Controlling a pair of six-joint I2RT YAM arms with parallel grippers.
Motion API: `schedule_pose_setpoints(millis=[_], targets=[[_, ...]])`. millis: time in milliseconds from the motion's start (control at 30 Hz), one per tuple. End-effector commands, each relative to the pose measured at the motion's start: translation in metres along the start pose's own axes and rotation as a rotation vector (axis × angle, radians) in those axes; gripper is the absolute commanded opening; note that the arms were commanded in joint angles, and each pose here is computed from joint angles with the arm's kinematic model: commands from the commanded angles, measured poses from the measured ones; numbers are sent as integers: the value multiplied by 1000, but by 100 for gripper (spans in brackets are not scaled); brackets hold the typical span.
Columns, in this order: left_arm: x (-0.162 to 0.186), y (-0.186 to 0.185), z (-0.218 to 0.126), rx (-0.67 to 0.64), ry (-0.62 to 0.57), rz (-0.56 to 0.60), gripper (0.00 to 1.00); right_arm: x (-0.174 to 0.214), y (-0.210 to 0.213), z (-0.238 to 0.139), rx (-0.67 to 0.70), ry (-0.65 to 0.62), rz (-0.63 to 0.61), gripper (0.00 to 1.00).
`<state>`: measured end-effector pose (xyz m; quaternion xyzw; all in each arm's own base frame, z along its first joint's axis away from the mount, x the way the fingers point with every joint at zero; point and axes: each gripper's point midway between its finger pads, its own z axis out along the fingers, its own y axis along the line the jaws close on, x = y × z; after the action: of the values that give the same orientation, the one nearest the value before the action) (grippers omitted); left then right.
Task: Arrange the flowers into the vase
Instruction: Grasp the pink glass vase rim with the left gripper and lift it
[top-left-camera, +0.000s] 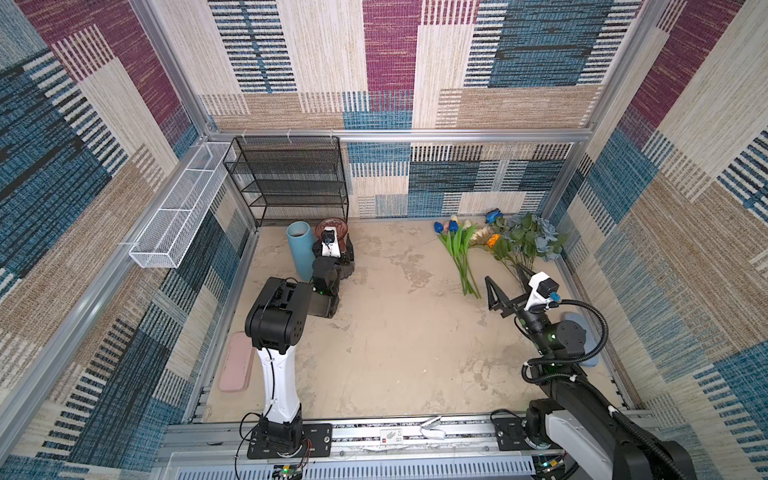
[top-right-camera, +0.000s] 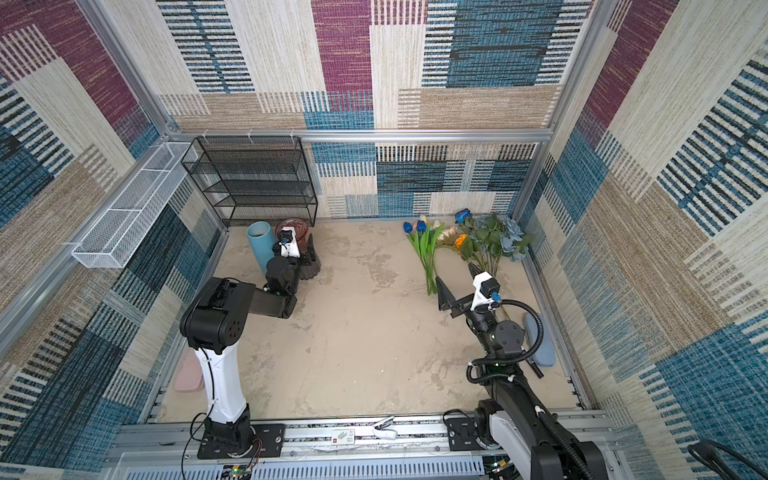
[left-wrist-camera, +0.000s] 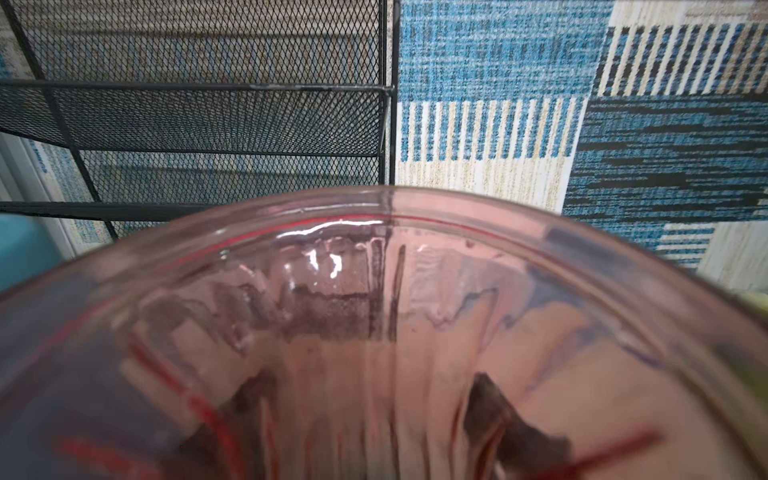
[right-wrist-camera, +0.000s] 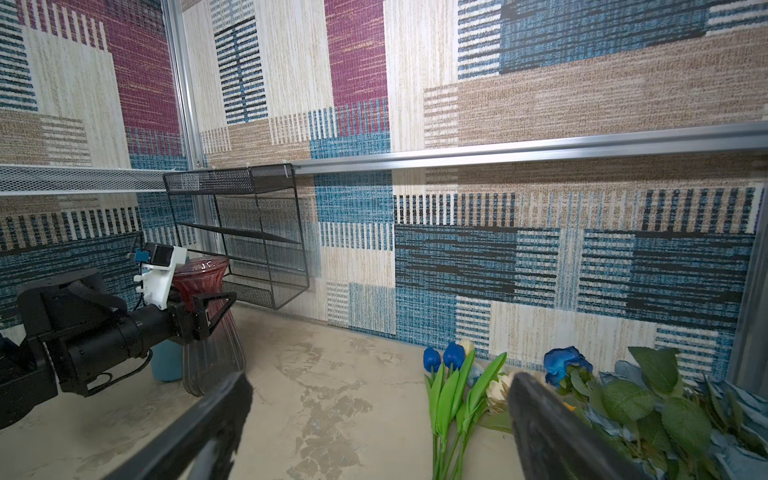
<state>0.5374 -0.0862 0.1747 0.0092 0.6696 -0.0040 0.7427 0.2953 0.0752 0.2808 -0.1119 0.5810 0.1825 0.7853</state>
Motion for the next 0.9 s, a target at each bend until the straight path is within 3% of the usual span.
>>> schedule_pose_setpoints(millis=[0,400,567,867], targets=[[-12,-3,0,19,-53,-10,73,-3,-2,-1,16,-10,-1,100],[-18,-15,-11,103,-71,-11,38,-3,-2,-1,15,-10,2,100],[-30,-37,-24,196,-84,-18,19,0,-2,6,3,14,5,100],[-61,-135,-77,487,-118,-80,17,-1,-4,34,-44,27,20,100]])
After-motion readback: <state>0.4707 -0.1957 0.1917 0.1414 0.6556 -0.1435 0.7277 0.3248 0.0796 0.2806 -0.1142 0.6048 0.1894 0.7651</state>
